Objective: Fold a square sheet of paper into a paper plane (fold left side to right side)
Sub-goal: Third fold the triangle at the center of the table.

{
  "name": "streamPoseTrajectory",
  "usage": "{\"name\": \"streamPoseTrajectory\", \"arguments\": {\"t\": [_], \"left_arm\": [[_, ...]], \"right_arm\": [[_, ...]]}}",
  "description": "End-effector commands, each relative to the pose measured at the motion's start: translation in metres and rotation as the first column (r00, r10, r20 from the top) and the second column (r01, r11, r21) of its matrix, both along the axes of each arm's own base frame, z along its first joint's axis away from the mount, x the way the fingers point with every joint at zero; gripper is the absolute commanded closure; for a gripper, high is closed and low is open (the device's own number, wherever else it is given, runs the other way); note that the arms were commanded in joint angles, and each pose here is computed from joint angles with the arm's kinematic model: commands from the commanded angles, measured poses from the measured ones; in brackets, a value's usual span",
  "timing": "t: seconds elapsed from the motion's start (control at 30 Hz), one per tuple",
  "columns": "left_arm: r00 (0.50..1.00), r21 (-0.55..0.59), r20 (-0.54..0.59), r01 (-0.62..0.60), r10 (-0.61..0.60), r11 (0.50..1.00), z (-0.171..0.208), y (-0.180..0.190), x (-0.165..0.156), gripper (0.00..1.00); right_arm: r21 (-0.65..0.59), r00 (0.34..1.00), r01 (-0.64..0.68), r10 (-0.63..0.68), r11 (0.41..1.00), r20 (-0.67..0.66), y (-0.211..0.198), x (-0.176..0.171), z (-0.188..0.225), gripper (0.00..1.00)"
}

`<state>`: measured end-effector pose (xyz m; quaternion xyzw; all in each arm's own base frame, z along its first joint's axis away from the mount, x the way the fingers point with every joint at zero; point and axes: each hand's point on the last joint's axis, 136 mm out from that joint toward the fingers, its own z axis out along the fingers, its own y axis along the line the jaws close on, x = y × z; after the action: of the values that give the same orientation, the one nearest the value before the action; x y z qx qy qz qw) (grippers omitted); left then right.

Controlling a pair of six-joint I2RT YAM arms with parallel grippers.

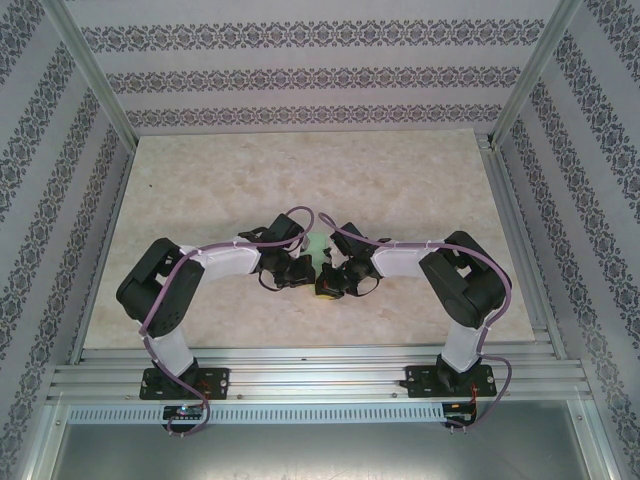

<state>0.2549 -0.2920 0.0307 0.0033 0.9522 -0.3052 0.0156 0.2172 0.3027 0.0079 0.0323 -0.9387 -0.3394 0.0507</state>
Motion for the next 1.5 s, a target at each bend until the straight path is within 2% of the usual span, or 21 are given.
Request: {"name": "streamPoseTrajectory", "arguments": {"t": [0.0,0.3,0.57,1.1,1.33,1.47], "left_arm": [[0.997,0.115,0.051,-0.07,0.064,0.991,-0.038,0.013,0.017,0.92],[0.995,0.084,0.054,-0.092,0.088,0.992,-0.039,0.015,0.027,0.9],[0.993,0.167,0.071,-0.1,0.09,0.981,-0.044,0.036,0.034,0.89],[0.977,0.185,0.189,-0.137,0.102,0.973,-0.025,0.064,0.09,0.86],[0.973,0.231,0.205,-0.158,0.11,0.96,-0.03,0.086,0.096,0.86],[0.968,0.212,0.22,-0.169,0.121,0.963,-0.024,0.096,0.1,0.86]], "right_arm": [[-0.265,0.997,-0.001,-0.02,0.964,-0.075,-0.047,-0.027,-0.055,1.0],[-0.266,0.997,-0.002,-0.018,0.964,-0.073,-0.047,-0.027,-0.055,1.0],[-0.297,0.997,-0.001,-0.021,0.955,-0.072,-0.053,-0.028,-0.056,1.0],[-0.323,0.997,-0.006,-0.019,0.947,-0.075,-0.055,-0.03,-0.057,1.0],[-0.323,0.997,-0.003,-0.021,0.947,-0.074,-0.055,-0.03,-0.056,1.0],[-0.317,0.997,-0.003,-0.02,0.948,-0.068,-0.054,-0.029,-0.055,1.0]]}}
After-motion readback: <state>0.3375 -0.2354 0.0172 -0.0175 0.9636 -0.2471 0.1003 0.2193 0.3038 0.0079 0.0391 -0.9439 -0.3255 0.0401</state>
